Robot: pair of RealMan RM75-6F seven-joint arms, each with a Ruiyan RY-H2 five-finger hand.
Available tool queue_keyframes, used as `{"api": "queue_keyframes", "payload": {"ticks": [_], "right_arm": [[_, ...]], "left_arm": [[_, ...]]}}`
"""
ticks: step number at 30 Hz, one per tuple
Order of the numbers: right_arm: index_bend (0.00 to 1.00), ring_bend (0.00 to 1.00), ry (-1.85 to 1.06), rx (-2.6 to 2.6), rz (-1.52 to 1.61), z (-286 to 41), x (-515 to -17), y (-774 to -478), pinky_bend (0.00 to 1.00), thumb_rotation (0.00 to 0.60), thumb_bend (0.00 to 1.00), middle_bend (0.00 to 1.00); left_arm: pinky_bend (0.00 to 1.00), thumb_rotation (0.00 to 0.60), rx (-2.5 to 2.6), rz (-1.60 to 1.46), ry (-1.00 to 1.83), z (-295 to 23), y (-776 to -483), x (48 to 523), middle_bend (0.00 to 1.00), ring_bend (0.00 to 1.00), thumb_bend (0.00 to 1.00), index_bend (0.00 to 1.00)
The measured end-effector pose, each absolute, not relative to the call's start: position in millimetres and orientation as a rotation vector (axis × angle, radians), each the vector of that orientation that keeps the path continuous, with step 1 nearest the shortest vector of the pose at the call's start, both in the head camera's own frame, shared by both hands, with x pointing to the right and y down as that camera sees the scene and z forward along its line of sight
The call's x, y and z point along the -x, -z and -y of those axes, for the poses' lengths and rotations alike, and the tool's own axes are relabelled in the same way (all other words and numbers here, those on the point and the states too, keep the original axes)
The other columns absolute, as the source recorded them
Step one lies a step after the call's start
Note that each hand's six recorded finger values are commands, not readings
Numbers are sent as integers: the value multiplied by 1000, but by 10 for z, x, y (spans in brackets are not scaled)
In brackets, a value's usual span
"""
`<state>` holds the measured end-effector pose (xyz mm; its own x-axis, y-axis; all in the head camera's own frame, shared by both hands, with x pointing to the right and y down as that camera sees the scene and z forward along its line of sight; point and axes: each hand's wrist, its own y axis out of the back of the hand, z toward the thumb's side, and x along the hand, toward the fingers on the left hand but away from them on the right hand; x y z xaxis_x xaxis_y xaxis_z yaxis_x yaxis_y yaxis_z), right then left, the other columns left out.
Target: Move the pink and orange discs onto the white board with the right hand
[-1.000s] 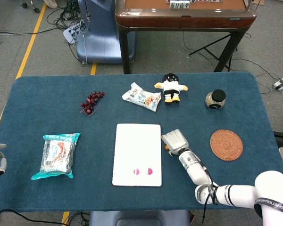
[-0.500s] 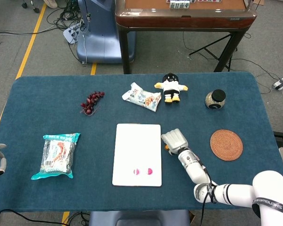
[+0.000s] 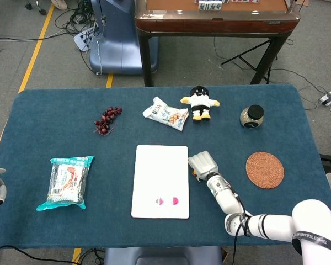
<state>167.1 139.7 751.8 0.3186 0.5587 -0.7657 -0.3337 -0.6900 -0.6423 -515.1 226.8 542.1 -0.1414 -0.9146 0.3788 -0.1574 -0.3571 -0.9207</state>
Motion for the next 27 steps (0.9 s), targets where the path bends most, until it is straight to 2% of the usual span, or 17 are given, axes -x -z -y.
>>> {"api": "queue_keyframes", "payload": {"ticks": [8, 19, 27], "right_arm": [[522, 1000, -1475, 1829, 206, -1392, -1676, -7512, 1000, 600, 212, 1000], [527, 1000, -1428, 1859, 247, -1354, -1631, -7319, 1000, 600, 226, 1000], [527, 1000, -1360, 1883, 269, -1310, -1386, -7188, 1000, 600, 225, 1000]], "left_arm": [[593, 600, 1504, -1231, 1558, -2268, -5420, 5150, 522, 442, 488, 397], [593, 600, 1505, -1224, 1561, -2271, -5434, 5139, 522, 442, 488, 397], [593, 600, 1504, -1226, 1560, -2271, -5432, 5138, 523, 442, 488, 397]]}}
